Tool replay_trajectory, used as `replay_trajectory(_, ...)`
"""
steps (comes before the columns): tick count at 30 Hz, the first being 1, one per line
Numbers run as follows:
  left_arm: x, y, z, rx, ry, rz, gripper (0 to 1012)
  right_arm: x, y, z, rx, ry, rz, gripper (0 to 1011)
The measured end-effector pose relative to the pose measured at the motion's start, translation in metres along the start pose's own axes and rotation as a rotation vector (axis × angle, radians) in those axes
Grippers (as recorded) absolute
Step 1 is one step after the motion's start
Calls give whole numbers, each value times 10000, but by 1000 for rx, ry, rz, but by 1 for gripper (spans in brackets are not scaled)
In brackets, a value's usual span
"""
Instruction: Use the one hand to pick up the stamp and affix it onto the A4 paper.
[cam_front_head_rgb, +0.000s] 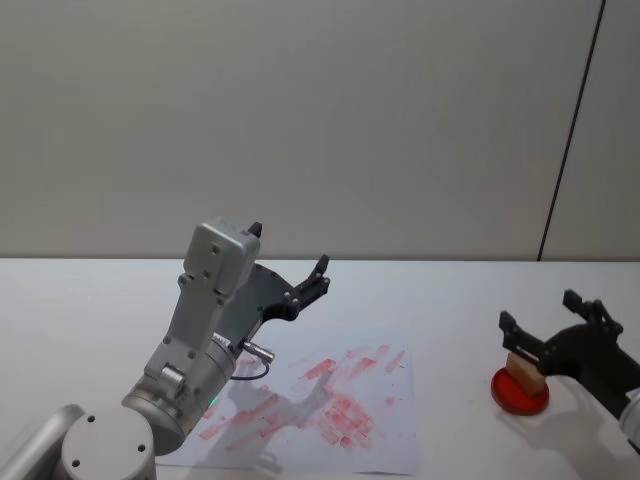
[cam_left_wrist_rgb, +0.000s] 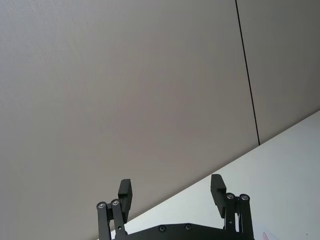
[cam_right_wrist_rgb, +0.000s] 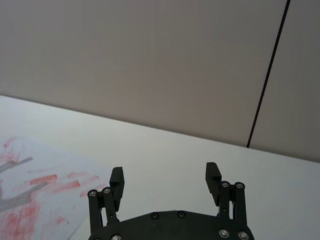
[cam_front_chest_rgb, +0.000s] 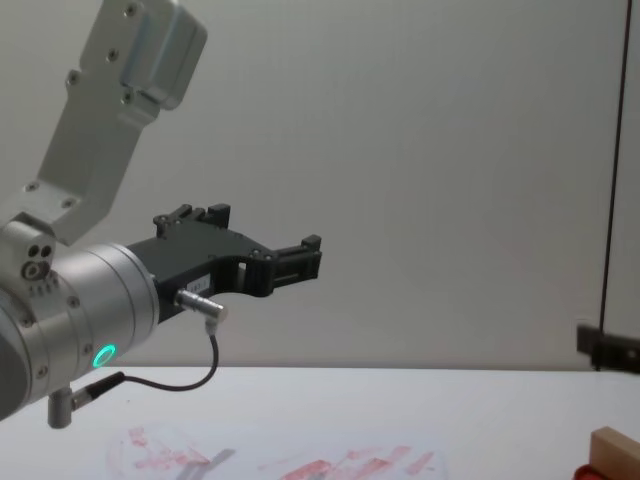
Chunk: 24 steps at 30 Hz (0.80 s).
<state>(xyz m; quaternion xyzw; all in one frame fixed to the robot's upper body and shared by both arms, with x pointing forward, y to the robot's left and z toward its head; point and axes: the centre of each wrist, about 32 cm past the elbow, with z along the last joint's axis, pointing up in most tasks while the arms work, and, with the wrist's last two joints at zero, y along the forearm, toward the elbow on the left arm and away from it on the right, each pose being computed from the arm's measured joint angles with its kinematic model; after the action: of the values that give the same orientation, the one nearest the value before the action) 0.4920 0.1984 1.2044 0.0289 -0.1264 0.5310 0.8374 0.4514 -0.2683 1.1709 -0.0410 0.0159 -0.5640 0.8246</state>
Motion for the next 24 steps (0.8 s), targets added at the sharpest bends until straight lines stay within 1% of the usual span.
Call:
replay_trajectory(3, 0, 0, 0, 0, 0, 0, 1003, 61, 5, -54, -34, 5, 12, 1001)
replay_trajectory(10, 0, 0, 0, 0, 0, 0, 1002, 143, 40, -142, -85, 14, 31, 1001)
replay_trajectory(14, 0, 0, 0, 0, 0, 0, 1003, 177, 69, -182, -106, 18, 40, 1001)
replay_trajectory(24, 0, 0, 0, 0, 0, 0, 1003, 221, 142, -262, -146, 27, 57, 1001)
